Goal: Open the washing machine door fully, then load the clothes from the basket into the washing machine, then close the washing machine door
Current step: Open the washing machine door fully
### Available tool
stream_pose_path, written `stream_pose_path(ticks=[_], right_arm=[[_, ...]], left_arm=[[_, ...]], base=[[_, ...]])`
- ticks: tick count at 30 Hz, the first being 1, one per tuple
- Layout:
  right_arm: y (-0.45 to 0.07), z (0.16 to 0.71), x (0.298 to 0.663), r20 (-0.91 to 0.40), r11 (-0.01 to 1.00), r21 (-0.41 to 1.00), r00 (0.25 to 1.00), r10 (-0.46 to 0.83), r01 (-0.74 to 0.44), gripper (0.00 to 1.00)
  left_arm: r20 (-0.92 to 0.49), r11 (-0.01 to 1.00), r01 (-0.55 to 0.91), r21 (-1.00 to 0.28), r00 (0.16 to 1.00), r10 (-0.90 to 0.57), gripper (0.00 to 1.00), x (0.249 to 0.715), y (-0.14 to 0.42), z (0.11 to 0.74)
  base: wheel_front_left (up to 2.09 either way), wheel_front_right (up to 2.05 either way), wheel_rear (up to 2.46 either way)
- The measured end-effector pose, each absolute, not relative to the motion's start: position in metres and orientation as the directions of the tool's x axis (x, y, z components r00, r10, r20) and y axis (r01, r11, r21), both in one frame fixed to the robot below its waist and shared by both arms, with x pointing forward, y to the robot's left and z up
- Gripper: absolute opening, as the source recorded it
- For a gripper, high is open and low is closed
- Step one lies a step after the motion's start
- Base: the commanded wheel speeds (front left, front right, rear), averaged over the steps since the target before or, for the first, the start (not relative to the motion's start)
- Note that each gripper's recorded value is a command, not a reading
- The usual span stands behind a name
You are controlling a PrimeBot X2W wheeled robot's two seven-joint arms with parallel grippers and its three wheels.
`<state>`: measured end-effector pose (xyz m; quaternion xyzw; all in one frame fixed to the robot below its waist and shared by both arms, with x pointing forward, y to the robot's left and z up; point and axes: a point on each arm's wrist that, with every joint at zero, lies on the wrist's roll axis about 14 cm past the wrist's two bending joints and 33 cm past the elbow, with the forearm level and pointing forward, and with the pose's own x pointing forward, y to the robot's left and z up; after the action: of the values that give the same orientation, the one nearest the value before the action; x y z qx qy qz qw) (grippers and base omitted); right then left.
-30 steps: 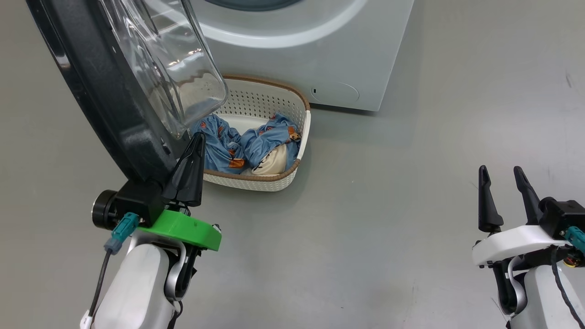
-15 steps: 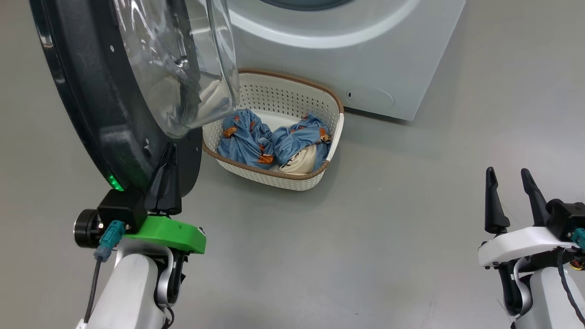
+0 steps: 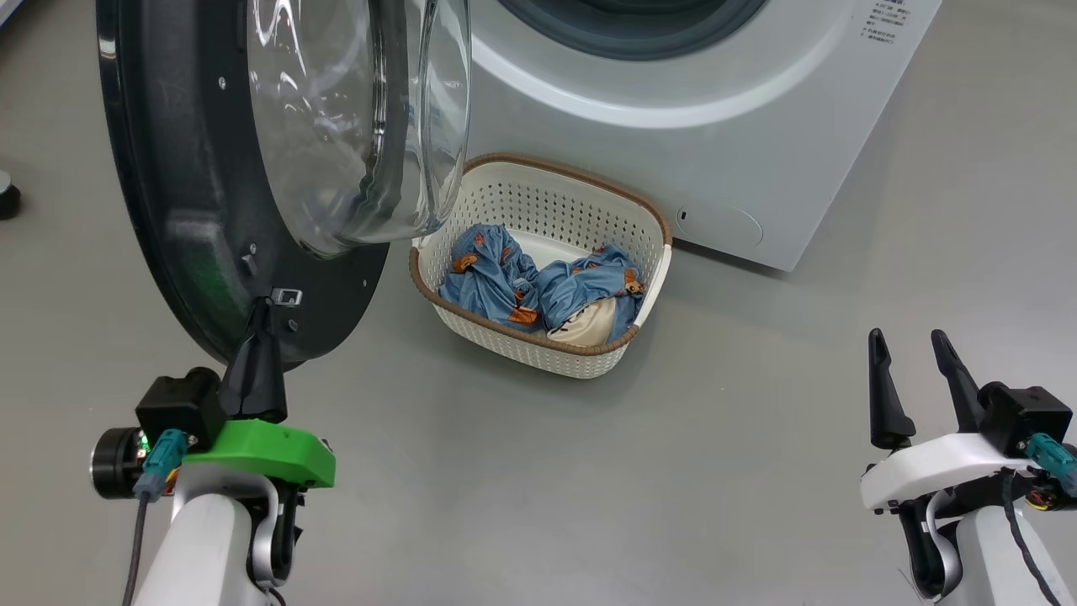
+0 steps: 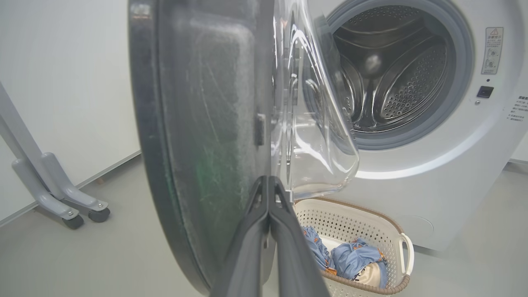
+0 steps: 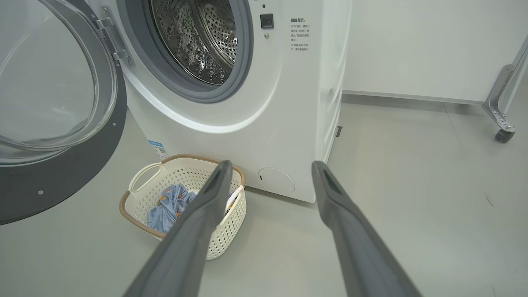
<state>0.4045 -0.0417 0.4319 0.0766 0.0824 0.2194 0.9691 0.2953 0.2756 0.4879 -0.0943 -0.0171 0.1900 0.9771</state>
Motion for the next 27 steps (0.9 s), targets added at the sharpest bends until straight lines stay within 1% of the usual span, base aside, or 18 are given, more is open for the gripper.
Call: stream_pose_path(ticks=[5,12,16,23,27], right_arm=[[-0.039,0.434,0.401,-0.122,0.888,0.185,0.886,0.447,-0.422,1.00],[-0.046,0.428,0.401,-0.138,0.896,0.189,0.893,0.429,-0.401,1.00],[-0.050,0.423,0.402,-0.150,0.901,0.194,0.896,0.419,-0.389,1.00],[-0.060,0.414,0.405,-0.169,0.909,0.190,0.900,0.402,-0.370,1.00],[-0.069,0.408,0.410,-0.184,0.916,0.174,0.902,0.391,-0.361,1.00]], left_arm=[[-0.011,0.900,-0.405,-0.158,0.913,0.409,0.00,0.287,0.294,0.485],[-0.036,0.901,-0.410,-0.139,0.912,0.409,0.00,0.292,0.300,0.478],[-0.056,0.895,-0.431,-0.118,0.902,0.427,0.00,0.294,0.312,0.473],[-0.082,0.868,-0.487,-0.103,0.873,0.480,0.00,0.298,0.336,0.467],[-0.090,0.832,-0.548,-0.091,0.836,0.541,0.00,0.298,0.359,0.466]], base=[[0.00,0.00,0.00],[0.00,0.00,0.00],[0.00,0.00,0.00],[0.00,0.00,0.00],[0.00,0.00,0.00]])
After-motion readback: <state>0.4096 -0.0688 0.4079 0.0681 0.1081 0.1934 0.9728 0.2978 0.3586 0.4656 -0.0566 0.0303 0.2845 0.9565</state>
